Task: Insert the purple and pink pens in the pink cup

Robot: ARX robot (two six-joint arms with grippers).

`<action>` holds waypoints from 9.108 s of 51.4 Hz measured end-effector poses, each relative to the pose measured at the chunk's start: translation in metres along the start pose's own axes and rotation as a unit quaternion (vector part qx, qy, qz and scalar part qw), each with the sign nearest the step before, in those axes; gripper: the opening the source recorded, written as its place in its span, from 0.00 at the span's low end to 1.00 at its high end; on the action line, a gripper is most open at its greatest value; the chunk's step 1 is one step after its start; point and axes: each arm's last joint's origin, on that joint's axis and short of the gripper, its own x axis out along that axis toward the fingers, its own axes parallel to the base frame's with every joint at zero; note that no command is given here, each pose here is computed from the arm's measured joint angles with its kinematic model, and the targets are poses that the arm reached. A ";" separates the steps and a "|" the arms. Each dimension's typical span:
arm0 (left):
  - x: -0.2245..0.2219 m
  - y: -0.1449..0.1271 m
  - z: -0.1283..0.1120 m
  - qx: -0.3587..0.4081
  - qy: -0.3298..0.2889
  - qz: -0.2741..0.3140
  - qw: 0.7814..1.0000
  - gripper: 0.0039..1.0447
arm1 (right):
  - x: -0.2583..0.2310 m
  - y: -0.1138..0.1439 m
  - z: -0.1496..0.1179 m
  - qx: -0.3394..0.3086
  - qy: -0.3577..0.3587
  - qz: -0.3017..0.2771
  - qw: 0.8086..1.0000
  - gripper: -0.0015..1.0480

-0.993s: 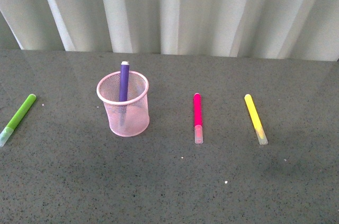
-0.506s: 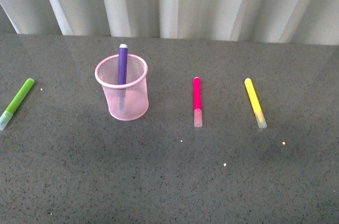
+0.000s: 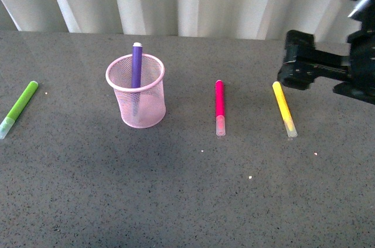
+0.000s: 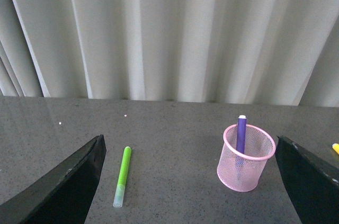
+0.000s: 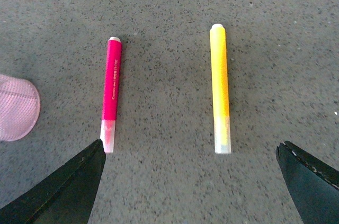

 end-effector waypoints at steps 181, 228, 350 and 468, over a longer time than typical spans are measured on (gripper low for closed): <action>0.000 0.000 0.000 0.000 0.000 0.000 1.000 0.94 | 0.083 0.206 0.000 -0.287 -0.368 0.235 0.853 0.11; 0.000 0.000 0.000 0.000 0.000 0.000 1.000 0.94 | 0.108 0.196 -0.012 -0.279 -0.346 0.233 0.865 0.11; 0.000 0.000 0.000 0.000 -0.001 0.001 1.000 0.94 | -0.150 -0.063 -0.090 -0.103 -0.410 -0.058 0.904 0.03; 0.000 0.000 0.000 0.000 -0.001 0.001 1.000 0.94 | -0.191 -0.060 -0.127 -0.103 -0.424 -0.056 0.898 0.93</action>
